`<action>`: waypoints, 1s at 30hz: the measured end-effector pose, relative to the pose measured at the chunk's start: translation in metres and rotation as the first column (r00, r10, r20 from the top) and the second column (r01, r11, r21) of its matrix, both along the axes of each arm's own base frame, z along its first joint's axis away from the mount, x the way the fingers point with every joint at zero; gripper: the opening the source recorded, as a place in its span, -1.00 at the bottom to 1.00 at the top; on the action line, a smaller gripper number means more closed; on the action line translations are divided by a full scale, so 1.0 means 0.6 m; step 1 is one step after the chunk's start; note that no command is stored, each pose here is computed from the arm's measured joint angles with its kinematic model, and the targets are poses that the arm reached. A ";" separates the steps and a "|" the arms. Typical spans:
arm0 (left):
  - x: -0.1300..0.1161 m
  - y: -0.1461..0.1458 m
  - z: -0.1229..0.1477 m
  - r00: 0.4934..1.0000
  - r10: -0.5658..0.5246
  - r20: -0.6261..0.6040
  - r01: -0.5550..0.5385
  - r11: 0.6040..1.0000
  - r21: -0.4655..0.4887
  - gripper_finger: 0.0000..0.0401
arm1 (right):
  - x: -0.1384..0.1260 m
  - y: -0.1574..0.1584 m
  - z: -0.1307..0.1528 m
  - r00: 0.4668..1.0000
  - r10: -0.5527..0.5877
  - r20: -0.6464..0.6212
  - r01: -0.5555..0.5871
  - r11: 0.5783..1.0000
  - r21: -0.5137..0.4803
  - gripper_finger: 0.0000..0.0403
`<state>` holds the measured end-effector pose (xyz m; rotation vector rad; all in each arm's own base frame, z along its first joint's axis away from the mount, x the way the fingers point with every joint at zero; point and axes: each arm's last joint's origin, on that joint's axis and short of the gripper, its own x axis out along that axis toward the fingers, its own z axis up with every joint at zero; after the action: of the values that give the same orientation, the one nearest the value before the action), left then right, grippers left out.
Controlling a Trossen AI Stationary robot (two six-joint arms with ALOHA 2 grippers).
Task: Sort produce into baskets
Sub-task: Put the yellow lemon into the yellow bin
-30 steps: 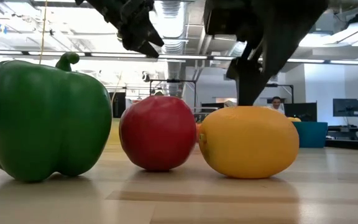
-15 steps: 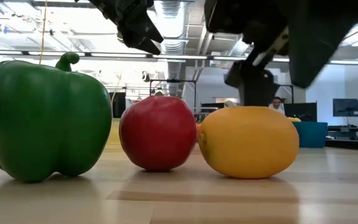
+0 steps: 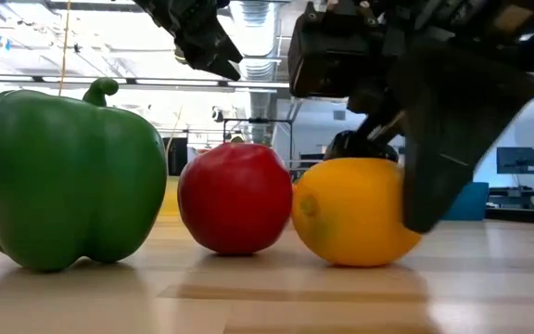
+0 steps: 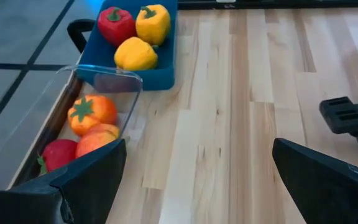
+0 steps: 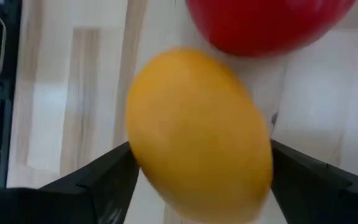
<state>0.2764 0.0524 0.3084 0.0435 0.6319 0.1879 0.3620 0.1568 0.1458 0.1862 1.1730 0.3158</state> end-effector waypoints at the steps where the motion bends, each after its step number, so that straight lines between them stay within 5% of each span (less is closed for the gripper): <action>1: 0.000 0.000 0.000 1.000 0.000 0.001 0.000 1.000 0.000 0.96 | 0.001 0.000 -0.001 1.000 -0.002 0.002 0.002 1.000 0.002 0.73; 8: -0.001 0.001 0.001 1.000 -0.007 -0.005 0.007 0.999 0.037 0.95 | 0.007 -0.009 0.005 0.999 -0.033 0.020 0.032 0.999 0.019 0.46; 20: -0.034 -0.004 0.027 1.000 -0.002 0.004 0.002 0.996 0.090 0.95 | 0.007 -0.070 0.091 0.987 -0.117 0.111 0.107 0.990 0.088 0.43; 26: -0.080 -0.011 0.056 0.999 0.038 0.037 -0.041 0.996 0.084 0.95 | 0.008 -0.131 0.155 0.941 -0.171 0.292 0.162 0.985 0.053 0.42; 30: -0.117 -0.018 0.074 0.996 0.064 0.066 -0.067 0.996 0.053 0.95 | 0.025 -0.187 0.186 0.854 -0.191 0.484 0.240 0.970 -0.039 0.42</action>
<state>0.2063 0.0417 0.3531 0.0699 0.5646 0.2693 0.3770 0.0446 0.2575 0.1409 0.6645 0.0926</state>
